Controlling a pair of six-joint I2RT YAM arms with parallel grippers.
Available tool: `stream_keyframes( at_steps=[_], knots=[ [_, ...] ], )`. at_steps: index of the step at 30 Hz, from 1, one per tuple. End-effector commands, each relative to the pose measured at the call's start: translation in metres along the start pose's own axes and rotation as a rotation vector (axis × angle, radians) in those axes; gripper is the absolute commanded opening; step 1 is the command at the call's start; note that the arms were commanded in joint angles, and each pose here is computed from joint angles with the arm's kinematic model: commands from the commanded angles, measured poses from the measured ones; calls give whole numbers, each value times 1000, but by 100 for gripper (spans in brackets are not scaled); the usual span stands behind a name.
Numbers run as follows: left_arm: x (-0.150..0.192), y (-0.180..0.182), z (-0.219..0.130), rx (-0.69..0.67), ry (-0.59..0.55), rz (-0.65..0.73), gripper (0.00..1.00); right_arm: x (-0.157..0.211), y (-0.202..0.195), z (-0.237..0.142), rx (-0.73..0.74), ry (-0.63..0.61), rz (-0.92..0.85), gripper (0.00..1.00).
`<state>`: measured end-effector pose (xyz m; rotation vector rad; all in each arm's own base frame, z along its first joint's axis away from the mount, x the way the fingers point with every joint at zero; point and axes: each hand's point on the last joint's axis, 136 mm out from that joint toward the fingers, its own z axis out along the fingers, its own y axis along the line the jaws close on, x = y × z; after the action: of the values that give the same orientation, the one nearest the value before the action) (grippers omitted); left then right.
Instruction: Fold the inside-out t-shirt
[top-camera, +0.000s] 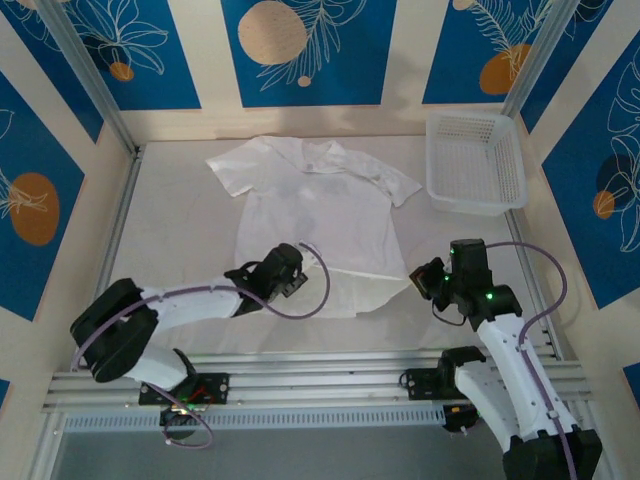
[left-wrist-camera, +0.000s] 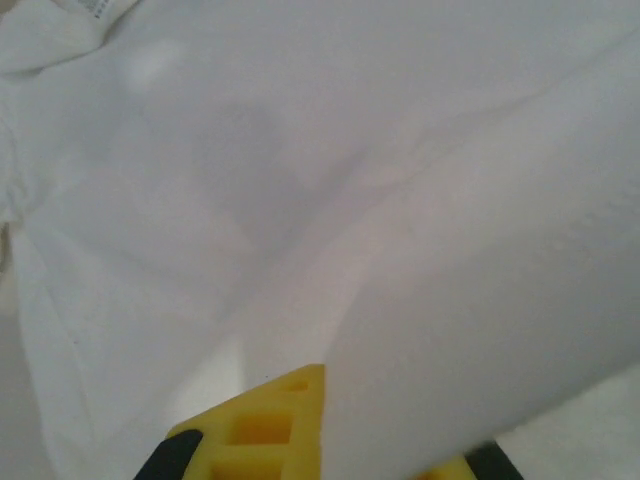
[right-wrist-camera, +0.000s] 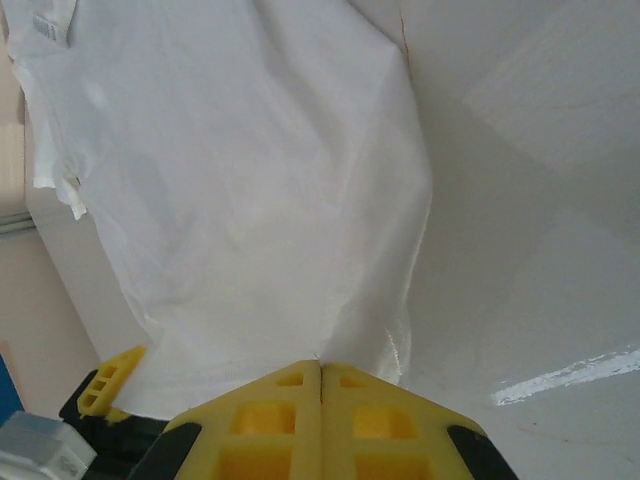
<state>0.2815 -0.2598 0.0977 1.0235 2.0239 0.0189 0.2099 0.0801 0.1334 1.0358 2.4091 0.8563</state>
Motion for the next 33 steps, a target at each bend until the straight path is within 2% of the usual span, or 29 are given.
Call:
stream_keyframes(
  at_steps=[1,4,5,9,12,15,18,21,23,27,30,32,33],
  knots=[
    [-21,-24,-18,190,-60,-120,0,4,0,-1,-6,24,-73,2],
    [-38,-23,-31,230,-70,-206,0,17,30,0,-160,86,-207,27],
    [-42,-21,-34,235,-66,-228,0,27,47,-2,-241,117,-291,31],
    [-55,-14,-45,256,-67,-286,0,81,107,-11,-519,193,-655,34],
    [-61,-5,-48,255,-68,-326,0,112,129,-2,-567,134,-895,30],
    [-68,12,-51,227,-64,-396,0,140,143,19,-547,13,-1159,18],
    [-81,24,-60,222,-85,-446,0,151,154,47,-440,-199,-1403,1],
    [-98,29,-72,257,-126,-475,0,148,169,67,-381,-484,-1572,0],
    [-108,32,-79,275,-150,-494,0,132,177,78,-298,-671,-1659,0],
    [-124,38,-92,305,-169,-541,0,118,187,106,-132,-849,-1915,0],
    [-143,32,-108,404,-213,-547,0,109,193,117,-45,-1039,-2085,0],
    [-157,28,-124,473,-257,-558,0,102,192,129,18,-1088,-2173,0],
    [-164,27,-130,498,-276,-566,0,101,188,138,32,-1071,-2206,0]
  ],
)
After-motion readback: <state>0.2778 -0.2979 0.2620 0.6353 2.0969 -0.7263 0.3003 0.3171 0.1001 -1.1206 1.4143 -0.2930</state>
